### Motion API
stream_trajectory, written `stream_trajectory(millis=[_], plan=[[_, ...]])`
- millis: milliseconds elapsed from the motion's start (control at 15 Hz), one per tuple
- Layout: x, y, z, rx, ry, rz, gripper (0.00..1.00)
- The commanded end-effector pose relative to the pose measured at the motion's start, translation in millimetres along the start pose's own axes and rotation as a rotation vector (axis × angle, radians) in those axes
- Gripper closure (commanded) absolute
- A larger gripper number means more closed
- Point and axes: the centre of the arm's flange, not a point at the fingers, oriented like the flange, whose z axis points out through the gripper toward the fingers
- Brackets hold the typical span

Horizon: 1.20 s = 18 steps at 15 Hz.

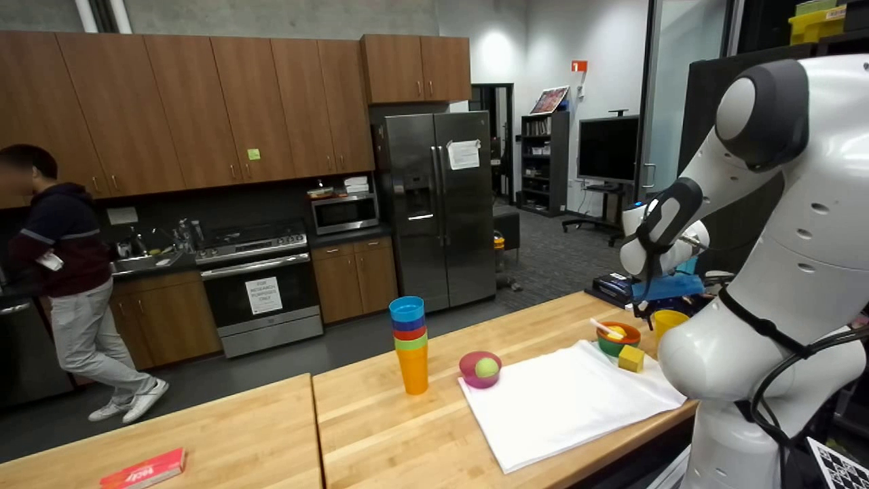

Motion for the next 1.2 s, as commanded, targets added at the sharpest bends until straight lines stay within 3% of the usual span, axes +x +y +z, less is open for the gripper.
stream_trajectory(millis=[0, 467, 1133], plan=[[1.8, -7.7, 22.2, 0.030, 0.054, 0.079, 0.00], [1.8, -29.9, 47.4, 0.060, 0.063, 0.137, 0.00], [-10.6, -72.1, 55.7, 0.132, 0.089, 0.074, 0.00]])
